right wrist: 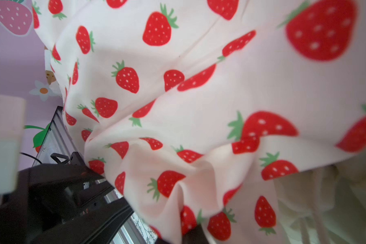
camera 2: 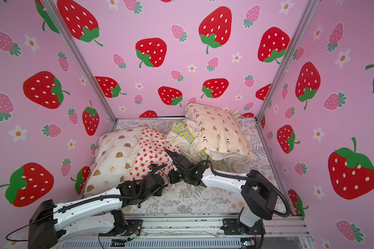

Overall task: Zip up pillowcases
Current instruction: Adjust the pillowcase at the center of the board.

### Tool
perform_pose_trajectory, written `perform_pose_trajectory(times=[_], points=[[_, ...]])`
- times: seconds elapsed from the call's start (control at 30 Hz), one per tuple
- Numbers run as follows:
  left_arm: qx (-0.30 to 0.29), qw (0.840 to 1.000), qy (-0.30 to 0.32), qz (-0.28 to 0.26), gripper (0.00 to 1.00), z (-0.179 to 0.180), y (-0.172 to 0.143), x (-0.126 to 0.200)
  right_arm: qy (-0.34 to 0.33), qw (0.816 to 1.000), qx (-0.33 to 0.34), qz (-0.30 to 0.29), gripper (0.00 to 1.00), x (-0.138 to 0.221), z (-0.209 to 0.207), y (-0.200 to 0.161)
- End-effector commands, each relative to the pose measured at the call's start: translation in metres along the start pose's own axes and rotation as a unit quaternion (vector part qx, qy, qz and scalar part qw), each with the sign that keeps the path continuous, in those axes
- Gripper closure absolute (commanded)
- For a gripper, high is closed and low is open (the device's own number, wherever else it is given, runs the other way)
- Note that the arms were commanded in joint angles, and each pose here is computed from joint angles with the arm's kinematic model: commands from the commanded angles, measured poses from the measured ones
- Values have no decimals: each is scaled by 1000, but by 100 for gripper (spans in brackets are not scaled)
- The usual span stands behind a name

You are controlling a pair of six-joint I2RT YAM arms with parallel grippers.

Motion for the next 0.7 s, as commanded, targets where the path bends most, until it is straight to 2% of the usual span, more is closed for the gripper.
perform_pose_trajectory(times=[0.0, 0.23, 0.37, 0.6, 0.67], points=[[3, 999, -13, -37, 65, -6, 13, -2, 9, 1000, -10, -10, 100, -3, 3, 9], [5, 999, 5, -48, 67, -2, 20, -12, 12, 1000, -15, -9, 100, -6, 3, 10], [13, 998, 38, -53, 71, 7, 21, -15, 12, 1000, -17, -11, 100, -5, 2, 10], [33, 997, 48, -55, 75, 16, 16, -19, 13, 1000, -20, -14, 100, -3, 0, 11], [34, 997, 43, -57, 79, 15, 16, -21, 14, 1000, -20, -15, 100, -2, 0, 12]])
Point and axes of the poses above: each gripper's point midway between its finger pads, its own x axis back along the fingers, its own z axis along the line the jaws close on, y = z × x, the point moved 3 cm from there along x, back along the fingers, and after that the axes turned 15 degrees about x, right-handed, at the moved point
